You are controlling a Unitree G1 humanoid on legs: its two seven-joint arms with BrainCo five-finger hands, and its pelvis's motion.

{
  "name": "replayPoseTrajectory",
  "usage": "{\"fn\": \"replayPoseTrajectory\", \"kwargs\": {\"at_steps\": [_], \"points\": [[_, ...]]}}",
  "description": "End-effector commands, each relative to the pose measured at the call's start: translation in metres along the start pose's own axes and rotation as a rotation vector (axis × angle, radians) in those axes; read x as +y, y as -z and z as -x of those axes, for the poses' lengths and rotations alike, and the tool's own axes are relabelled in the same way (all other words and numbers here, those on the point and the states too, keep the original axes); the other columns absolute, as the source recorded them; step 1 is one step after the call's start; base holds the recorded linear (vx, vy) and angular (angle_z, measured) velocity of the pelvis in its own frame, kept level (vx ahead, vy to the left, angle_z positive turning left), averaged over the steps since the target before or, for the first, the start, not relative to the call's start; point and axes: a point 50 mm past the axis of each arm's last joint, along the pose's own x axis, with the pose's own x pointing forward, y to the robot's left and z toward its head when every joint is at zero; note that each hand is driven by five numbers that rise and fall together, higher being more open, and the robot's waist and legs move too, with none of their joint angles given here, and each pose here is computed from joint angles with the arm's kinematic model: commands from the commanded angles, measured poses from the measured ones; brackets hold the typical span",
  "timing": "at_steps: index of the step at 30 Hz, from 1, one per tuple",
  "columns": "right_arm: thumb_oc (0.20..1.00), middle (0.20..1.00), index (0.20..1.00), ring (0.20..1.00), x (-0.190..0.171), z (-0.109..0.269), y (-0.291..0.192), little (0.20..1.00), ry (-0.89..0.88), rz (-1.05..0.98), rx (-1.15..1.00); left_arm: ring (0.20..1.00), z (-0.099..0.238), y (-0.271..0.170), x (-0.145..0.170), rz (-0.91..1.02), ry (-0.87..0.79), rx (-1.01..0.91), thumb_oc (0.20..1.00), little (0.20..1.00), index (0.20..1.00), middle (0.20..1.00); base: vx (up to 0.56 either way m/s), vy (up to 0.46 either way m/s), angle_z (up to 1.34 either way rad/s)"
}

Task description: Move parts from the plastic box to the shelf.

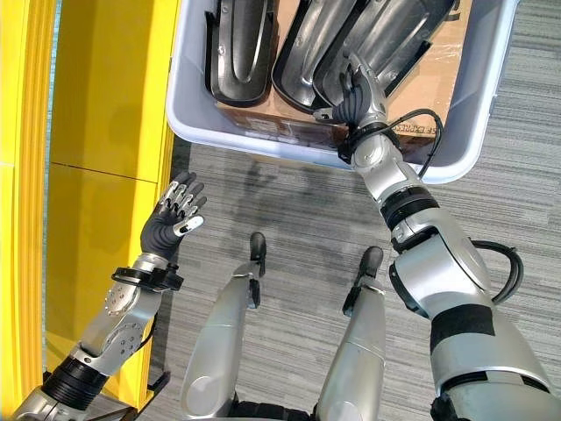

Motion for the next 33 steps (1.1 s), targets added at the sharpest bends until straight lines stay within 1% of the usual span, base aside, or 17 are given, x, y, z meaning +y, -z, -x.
{"fn": "replayPoseTrajectory", "kwargs": {"at_steps": [1, 6, 10, 11, 17, 21, 22, 24, 27, 33], "points": [[1.0, 1.0, 1.0, 1.0, 0.009, 0.014, 0.035, 1.0, -0.068, 0.064, 0.114, 1.0, 0.006, -0.026, 0.0, -0.022, 0.042, -0.12, 1.0, 1.0, 1.0, 1.0, -0.01, 0.011, 0.04], [1.0, 1.0, 1.0, 1.0, 0.001, 0.029, 0.063, 1.0, -0.048, 0.108, 0.17, 1.0, 0.008, -0.025, 0.005, -0.029, 0.017, -0.117, 1.0, 1.0, 1.0, 1.0, 0.0, 0.0, 0.0], [1.0, 1.0, 1.0, 1.0, -0.008, 0.032, 0.066, 1.0, -0.025, 0.118, 0.152, 1.0, 0.01, -0.025, 0.008, -0.032, 0.002, -0.116, 1.0, 1.0, 1.0, 1.0, -0.04, 0.007, -0.01], [1.0, 1.0, 1.0, 1.0, -0.021, 0.034, 0.063, 1.0, 0.034, 0.127, 0.106, 1.0, 0.011, -0.026, 0.01, -0.034, -0.013, -0.119, 1.0, 1.0, 1.0, 1.0, 0.0, 0.0, 0.0], [1.0, 1.0, 1.0, 1.0, -0.059, 0.045, 0.054, 1.0, 0.185, 0.137, -0.003, 1.0, 0.015, -0.026, 0.015, -0.039, -0.03, -0.116, 1.0, 1.0, 1.0, 1.0, 0.0, -0.005, -0.06], [1.0, 1.0, 1.0, 1.0, -0.086, 0.051, 0.028, 1.0, 0.32, 0.114, -0.142, 1.0, 0.016, -0.028, 0.018, -0.05, -0.04, -0.125, 1.0, 1.0, 1.0, 1.0, 0.01, -0.013, -0.07], [1.0, 1.0, 1.0, 1.0, -0.086, 0.052, 0.029, 1.0, 0.321, 0.114, -0.14, 1.0, 0.016, -0.028, 0.018, -0.05, -0.039, -0.123, 1.0, 1.0, 1.0, 1.0, 0.01, -0.006, -0.1], [1.0, 1.0, 1.0, 1.0, -0.094, 0.058, 0.012, 1.0, 0.387, 0.078, -0.23, 1.0, 0.016, -0.029, 0.018, -0.052, -0.038, -0.125, 1.0, 1.0, 1.0, 1.0, 0.02, -0.002, -0.09], [1.0, 1.0, 1.0, 1.0, -0.093, 0.066, -0.006, 1.0, 0.417, 0.019, -0.319, 1.0, 0.018, -0.027, 0.018, -0.051, -0.04, -0.117, 1.0, 1.0, 1.0, 1.0, 0.01, -0.007, -0.05], [1.0, 1.0, 1.0, 1.0, -0.079, 0.077, -0.012, 1.0, 0.403, -0.062, -0.354, 1.0, 0.02, -0.025, 0.019, -0.053, -0.038, -0.102, 1.0, 1.0, 1.0, 1.0, 0.01, -0.005, -0.02]]}}
